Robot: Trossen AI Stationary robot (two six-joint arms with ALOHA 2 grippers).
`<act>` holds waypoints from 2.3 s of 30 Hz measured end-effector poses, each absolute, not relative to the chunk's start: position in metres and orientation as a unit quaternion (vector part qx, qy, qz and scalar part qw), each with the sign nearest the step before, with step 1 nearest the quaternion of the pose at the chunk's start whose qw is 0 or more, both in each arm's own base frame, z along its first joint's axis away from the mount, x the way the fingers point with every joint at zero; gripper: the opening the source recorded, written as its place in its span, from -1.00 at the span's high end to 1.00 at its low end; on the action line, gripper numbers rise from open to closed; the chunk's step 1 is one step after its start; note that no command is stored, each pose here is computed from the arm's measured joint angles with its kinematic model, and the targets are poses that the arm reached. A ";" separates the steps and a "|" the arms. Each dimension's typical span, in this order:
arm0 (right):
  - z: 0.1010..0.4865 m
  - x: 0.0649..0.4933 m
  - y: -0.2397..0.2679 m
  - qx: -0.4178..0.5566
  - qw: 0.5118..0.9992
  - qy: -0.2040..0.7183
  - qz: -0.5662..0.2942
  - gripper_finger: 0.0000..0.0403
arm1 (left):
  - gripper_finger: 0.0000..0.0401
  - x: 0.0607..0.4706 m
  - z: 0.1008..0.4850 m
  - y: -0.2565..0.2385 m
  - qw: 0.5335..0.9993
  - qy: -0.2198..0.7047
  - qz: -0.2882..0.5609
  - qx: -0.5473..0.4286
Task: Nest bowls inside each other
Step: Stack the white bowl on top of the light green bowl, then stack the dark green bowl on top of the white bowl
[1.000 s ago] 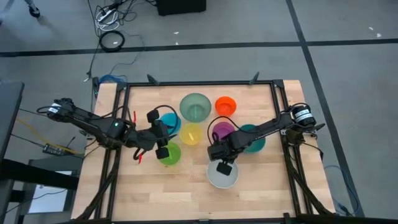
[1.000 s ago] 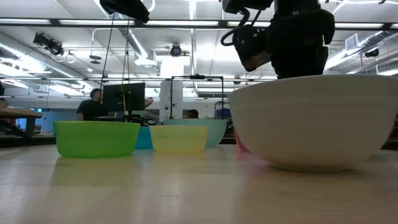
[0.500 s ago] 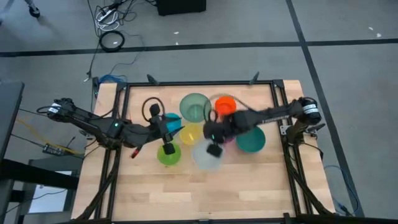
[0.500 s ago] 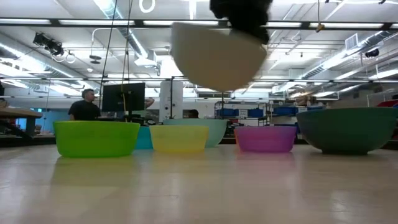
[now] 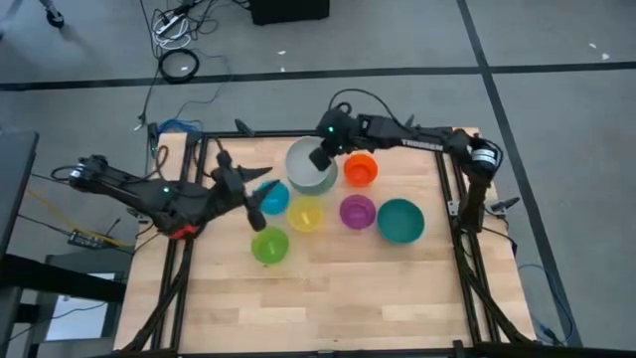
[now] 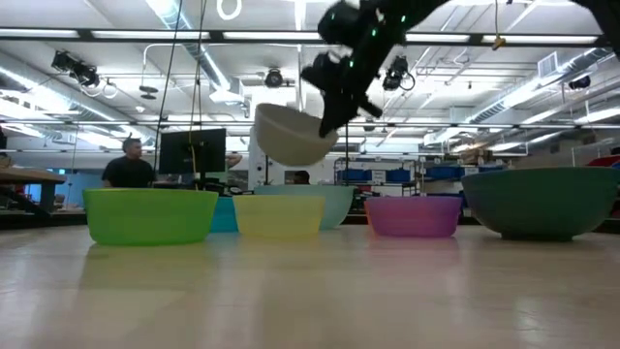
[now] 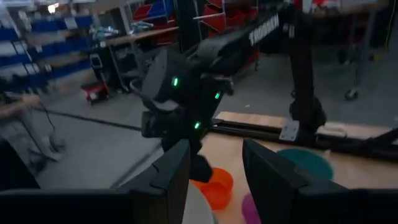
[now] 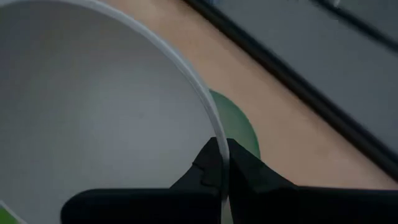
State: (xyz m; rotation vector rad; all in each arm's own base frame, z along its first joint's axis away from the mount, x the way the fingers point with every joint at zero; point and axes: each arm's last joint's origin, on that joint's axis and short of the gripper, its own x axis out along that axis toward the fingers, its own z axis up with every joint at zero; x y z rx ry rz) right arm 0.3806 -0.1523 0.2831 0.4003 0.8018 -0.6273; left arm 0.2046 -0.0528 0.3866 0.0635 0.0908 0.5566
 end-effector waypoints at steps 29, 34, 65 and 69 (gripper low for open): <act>0.293 0.312 -0.112 0.075 0.686 0.630 -0.355 0.36 | 0.22 0.154 0.366 -0.037 0.947 0.147 0.267 -0.097; 0.332 0.264 -0.060 0.086 0.672 0.638 -0.364 0.36 | 0.22 0.147 0.354 -0.039 0.937 0.179 0.275 -0.118; 0.190 0.167 -0.020 0.273 0.645 0.620 -0.354 0.37 | 0.22 0.156 0.340 -0.050 0.940 0.155 0.270 -0.142; 0.178 0.164 -0.020 0.279 0.643 0.616 -0.359 0.38 | 0.22 0.156 0.340 -0.050 0.940 0.155 0.270 -0.142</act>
